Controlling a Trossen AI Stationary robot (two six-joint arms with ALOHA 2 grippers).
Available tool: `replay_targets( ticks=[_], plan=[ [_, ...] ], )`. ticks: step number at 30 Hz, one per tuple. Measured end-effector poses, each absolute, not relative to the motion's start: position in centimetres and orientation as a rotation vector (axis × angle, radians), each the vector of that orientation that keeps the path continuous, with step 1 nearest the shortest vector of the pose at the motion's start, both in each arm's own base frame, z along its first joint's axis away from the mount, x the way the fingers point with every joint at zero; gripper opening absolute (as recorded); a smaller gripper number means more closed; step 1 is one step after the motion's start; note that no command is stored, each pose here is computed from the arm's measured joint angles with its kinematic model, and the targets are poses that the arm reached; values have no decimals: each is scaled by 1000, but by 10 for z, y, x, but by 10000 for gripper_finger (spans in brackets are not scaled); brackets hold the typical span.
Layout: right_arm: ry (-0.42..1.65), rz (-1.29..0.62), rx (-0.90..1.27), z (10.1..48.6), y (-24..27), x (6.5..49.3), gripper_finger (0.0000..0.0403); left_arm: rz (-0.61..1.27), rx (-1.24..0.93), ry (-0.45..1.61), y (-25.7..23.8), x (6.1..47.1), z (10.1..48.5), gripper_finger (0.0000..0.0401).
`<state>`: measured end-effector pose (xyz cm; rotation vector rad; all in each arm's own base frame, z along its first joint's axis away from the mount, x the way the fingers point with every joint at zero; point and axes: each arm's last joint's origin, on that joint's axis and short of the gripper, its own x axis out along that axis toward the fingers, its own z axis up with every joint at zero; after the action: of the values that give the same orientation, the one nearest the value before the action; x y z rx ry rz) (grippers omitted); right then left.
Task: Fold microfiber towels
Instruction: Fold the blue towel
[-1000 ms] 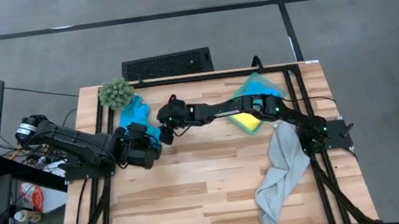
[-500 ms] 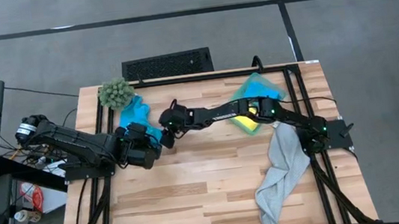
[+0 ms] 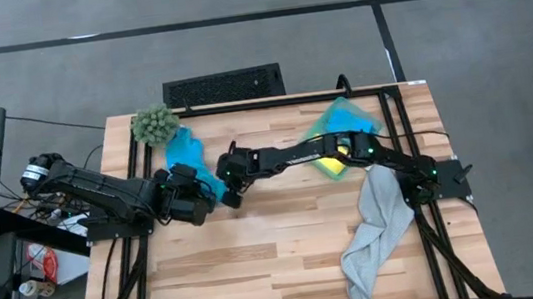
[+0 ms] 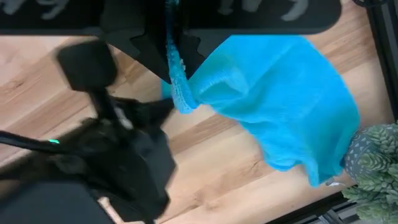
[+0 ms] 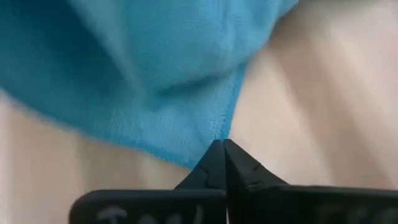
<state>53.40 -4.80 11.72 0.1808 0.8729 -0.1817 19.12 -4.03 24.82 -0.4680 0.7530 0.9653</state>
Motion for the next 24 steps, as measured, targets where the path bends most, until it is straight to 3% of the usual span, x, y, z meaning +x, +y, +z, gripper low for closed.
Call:
replay_targets(
  ticks=[15, 19, 24],
  plan=[
    [1186, -183, -133, 228, 23, 465, 1, 903, -439, 670, -43, 200, 283, 0],
    [1286, -202, -153, 230, 37, 440, 1, 896, -431, 676, -46, 199, 283, 0],
    [1328, -224, -133, 202, 51, 415, 6, 893, -431, 685, -53, 202, 278, 0]
  ],
)
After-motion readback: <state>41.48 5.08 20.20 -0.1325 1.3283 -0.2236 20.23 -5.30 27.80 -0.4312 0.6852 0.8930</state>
